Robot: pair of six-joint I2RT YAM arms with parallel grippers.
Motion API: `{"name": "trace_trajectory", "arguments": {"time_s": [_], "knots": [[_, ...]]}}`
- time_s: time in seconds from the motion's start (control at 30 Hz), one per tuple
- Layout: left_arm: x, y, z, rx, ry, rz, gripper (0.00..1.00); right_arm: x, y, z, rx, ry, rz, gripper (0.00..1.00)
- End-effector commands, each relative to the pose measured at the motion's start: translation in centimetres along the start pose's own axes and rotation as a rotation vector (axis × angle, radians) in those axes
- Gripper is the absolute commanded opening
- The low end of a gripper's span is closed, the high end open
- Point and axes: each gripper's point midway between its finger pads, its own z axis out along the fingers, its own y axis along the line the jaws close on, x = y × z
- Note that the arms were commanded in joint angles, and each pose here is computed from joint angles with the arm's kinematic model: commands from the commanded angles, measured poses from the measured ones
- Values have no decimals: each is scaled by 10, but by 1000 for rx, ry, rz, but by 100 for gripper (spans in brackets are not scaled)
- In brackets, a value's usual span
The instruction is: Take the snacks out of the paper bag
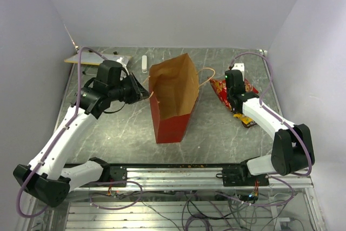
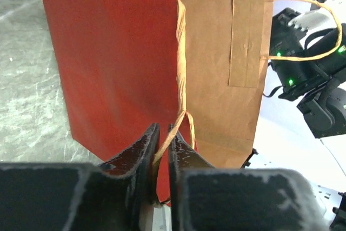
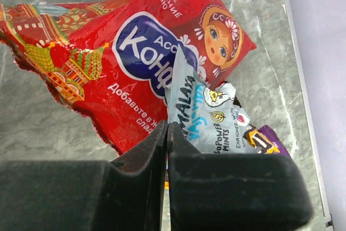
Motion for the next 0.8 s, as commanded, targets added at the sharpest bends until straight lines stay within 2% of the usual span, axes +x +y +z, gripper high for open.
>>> {"name": "trace_trajectory", "arguments": {"time_s": [0.0, 0.1, 0.23, 0.4, 0.5, 0.77], "knots": [[-18, 1, -22, -60, -83, 52, 27, 2, 5, -5, -30, 13, 17, 4], [-19, 4, -27, -77, -98, 57, 36, -3, 2, -8, -24, -2, 13, 10], [-19, -1, -27, -71, -78, 57, 49, -4, -2, -11, -16, -17, 17, 26], [-26, -6, -36, -68, -106, 69, 83, -11, -4, -16, -29, -25, 6, 40], [-29, -9, -42, -68, -115, 80, 99, -17, -4, -20, -38, -29, -4, 48], [-36, -11, -55, -93, -145, 112, 100, -33, -5, -31, -73, -63, 1, 68]]}}
